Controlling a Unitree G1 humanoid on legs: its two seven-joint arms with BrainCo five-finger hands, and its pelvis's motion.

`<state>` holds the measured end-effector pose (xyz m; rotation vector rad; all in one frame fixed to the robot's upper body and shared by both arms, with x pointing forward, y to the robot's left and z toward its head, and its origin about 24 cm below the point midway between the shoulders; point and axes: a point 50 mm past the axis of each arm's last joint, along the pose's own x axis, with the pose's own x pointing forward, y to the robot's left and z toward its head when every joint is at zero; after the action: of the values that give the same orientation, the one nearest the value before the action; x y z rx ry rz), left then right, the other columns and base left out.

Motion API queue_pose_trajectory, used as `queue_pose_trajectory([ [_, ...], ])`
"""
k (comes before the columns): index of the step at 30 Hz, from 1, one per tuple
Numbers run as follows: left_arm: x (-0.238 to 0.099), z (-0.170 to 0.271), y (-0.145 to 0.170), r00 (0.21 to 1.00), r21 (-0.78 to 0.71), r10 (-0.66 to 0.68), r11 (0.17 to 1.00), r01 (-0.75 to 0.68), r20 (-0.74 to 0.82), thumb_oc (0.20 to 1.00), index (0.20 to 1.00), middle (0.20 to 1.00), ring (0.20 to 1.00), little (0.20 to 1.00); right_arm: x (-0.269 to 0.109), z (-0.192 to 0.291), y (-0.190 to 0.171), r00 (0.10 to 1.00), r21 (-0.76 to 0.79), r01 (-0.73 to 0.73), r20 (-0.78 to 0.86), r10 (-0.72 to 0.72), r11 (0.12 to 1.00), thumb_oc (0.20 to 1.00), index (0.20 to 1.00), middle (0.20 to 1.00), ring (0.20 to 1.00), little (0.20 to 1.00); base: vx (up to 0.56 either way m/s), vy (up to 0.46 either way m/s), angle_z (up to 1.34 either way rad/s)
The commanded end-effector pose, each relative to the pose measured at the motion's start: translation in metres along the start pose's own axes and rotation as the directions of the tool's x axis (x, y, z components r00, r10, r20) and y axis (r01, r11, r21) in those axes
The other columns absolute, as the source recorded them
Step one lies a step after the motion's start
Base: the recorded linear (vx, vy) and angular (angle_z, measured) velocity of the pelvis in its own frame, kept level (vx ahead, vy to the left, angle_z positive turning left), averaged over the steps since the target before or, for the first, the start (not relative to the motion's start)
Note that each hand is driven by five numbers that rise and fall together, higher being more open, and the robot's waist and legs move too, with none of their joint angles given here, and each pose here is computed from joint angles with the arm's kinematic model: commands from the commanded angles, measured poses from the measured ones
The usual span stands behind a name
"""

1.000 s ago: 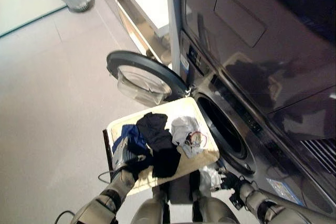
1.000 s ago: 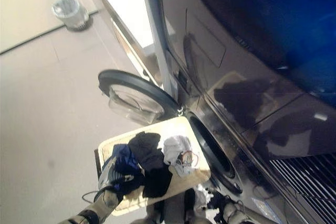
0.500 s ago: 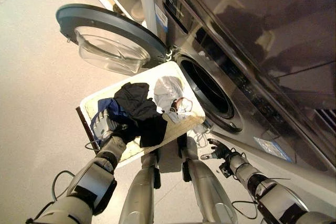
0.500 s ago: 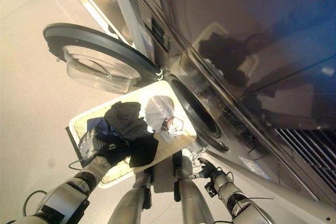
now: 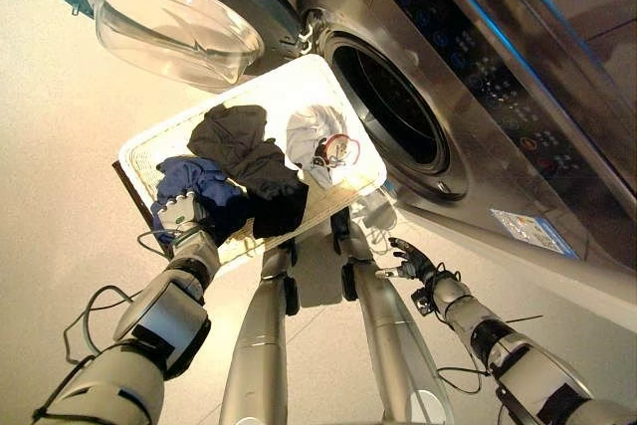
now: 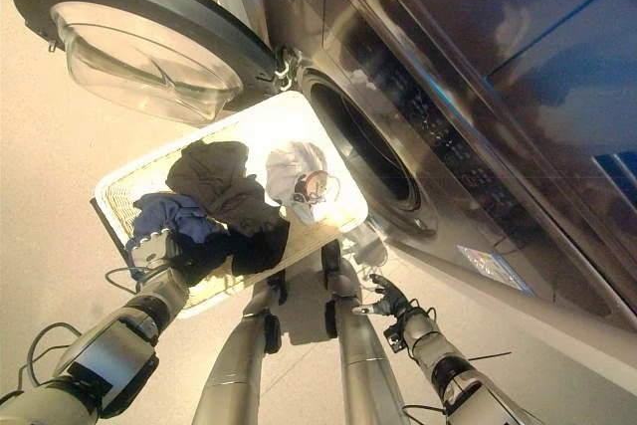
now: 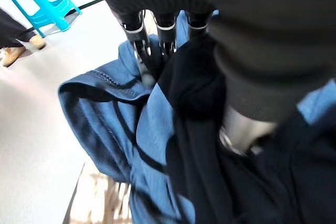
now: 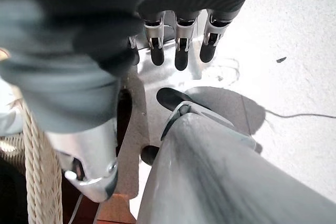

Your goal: Put the clothes into the washing machine.

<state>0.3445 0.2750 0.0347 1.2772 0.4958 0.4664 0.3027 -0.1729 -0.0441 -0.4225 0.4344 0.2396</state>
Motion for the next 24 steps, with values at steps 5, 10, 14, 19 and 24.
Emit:
queue_pose_trajectory([
  [5, -0.010, -0.020, -0.025, 0.993, -0.089, -0.115, 0.990, 0.112, -0.032, 0.200, 0.200, 0.200, 0.200, 0.200, -0.007, 0.009, -0.008, 0.992, 0.068, 0.014, 0.127, -0.022, 0.998, 1.000, 1.000, 1.000, 1.000, 1.000, -0.04, -0.007, 0.03],
  [10, -0.012, -0.006, -0.020, 0.993, -0.227, -0.013, 0.973, 0.040, 0.119, 0.200, 0.200, 0.200, 0.200, 0.200, -0.016, 0.027, -0.011, 0.962, 0.138, -0.003, 0.271, -0.035, 0.990, 1.000, 1.000, 1.000, 1.000, 1.000, -0.06, -0.059, 0.06],
  [14, -0.019, -0.003, -0.020, 0.987, -0.361, 0.035, 0.932, 0.025, 0.159, 0.200, 0.200, 0.200, 0.200, 0.200, -0.028, 0.036, -0.013, 0.936, 0.187, -0.009, 0.348, -0.058, 0.982, 1.000, 1.000, 1.000, 1.000, 1.000, -0.03, -0.070, 0.03],
  [19, -0.029, -0.002, -0.021, 0.982, -0.467, 0.082, 0.884, 0.008, 0.172, 0.200, 0.200, 0.200, 0.200, 0.200, -0.041, 0.047, -0.016, 0.902, 0.216, -0.010, 0.423, -0.084, 0.976, 1.000, 1.000, 1.000, 1.000, 1.000, -0.01, -0.061, 0.09],
  [24, -0.063, -0.018, -0.029, 0.974, -0.679, 0.176, 0.734, -0.034, 0.142, 0.200, 0.200, 0.200, 0.200, 0.200, -0.068, 0.062, -0.024, 0.825, 0.257, 0.001, 0.545, -0.146, 0.966, 1.000, 1.000, 1.000, 1.000, 1.000, 0.03, -0.070, 0.22],
])
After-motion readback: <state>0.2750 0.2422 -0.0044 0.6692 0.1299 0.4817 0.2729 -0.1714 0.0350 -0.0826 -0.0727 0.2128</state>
